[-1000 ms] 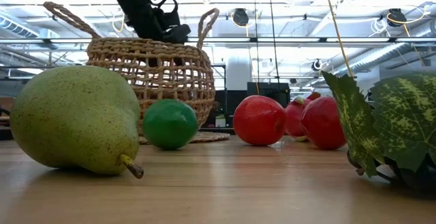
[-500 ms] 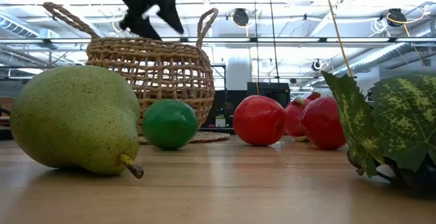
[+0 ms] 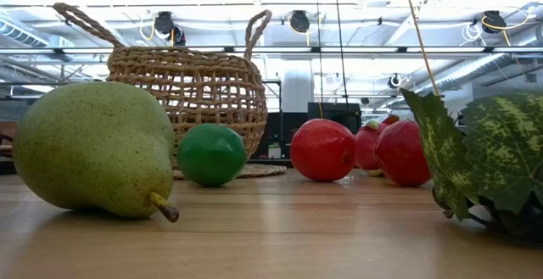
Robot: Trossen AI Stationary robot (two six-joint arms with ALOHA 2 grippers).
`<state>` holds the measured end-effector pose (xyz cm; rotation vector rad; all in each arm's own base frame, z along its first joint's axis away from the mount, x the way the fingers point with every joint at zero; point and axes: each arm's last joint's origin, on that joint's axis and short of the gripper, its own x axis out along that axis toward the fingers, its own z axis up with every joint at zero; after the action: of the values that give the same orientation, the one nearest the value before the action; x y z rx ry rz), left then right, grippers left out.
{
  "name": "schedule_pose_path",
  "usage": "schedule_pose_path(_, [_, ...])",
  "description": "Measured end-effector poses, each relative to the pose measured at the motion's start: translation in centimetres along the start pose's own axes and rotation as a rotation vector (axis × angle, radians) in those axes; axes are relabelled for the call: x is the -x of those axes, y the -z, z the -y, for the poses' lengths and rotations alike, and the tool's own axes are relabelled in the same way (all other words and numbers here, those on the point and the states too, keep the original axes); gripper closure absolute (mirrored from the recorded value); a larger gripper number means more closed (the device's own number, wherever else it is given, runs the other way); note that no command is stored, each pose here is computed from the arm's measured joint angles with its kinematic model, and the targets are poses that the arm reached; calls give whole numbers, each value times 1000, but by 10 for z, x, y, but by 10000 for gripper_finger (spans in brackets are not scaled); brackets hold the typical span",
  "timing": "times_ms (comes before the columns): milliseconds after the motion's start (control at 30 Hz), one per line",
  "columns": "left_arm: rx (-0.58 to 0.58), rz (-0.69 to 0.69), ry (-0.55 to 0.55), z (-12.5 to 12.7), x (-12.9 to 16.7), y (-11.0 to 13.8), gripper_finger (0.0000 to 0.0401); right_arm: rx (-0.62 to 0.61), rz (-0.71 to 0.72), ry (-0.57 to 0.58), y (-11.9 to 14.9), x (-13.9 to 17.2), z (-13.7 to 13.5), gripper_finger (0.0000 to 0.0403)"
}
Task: Build produce basket
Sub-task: Put the apple into the basket
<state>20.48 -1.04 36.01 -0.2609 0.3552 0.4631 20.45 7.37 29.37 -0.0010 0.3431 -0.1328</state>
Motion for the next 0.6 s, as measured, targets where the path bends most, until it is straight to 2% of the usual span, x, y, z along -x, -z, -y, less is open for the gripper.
schedule_pose_path(167, [-85,20,12,8,7,2,4,18,-109,5,2,-26,-7,226])
schedule_pose_path(367, [-193,7,35,12,9,5,4,72,-181,45,4,-62,-15,144])
schedule_pose_path(600, [-250,-10,89,17,12,8,4,44,-229,82,22,-96,-20,58])
